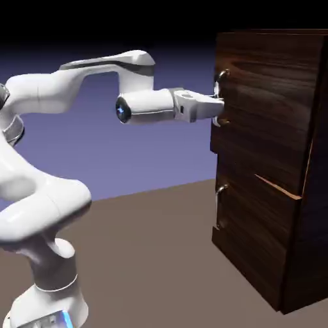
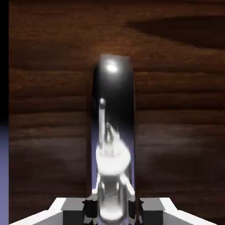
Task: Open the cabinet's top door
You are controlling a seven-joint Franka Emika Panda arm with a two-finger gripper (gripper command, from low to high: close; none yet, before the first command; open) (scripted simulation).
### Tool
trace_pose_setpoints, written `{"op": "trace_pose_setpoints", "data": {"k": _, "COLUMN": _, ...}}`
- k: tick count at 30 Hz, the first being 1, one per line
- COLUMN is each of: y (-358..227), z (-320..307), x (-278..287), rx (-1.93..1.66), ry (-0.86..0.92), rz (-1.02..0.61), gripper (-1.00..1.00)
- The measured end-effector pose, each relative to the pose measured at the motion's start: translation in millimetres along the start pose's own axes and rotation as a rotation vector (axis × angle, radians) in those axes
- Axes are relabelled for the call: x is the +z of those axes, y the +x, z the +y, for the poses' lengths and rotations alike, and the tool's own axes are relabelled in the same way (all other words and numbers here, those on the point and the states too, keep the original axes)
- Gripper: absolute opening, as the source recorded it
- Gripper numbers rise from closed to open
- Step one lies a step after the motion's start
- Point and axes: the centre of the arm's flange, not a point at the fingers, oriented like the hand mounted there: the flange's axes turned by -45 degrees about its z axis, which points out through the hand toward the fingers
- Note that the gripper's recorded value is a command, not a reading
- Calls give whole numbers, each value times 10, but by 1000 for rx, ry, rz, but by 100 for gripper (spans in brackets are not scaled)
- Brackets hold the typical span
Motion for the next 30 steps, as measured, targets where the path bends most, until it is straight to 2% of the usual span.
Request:
{"op": "trace_pose_setpoints", "data": {"k": 19, "y": 1, "z": 962, "x": -1172, "rx": 0, "ry": 464, "rz": 0, "gripper": -100}}
{"op": "trace_pose_setpoints", "data": {"k": 30, "y": 1, "z": 1813, "x": -1641, "rx": 0, "ry": 759, "rz": 0, "gripper": -100}}
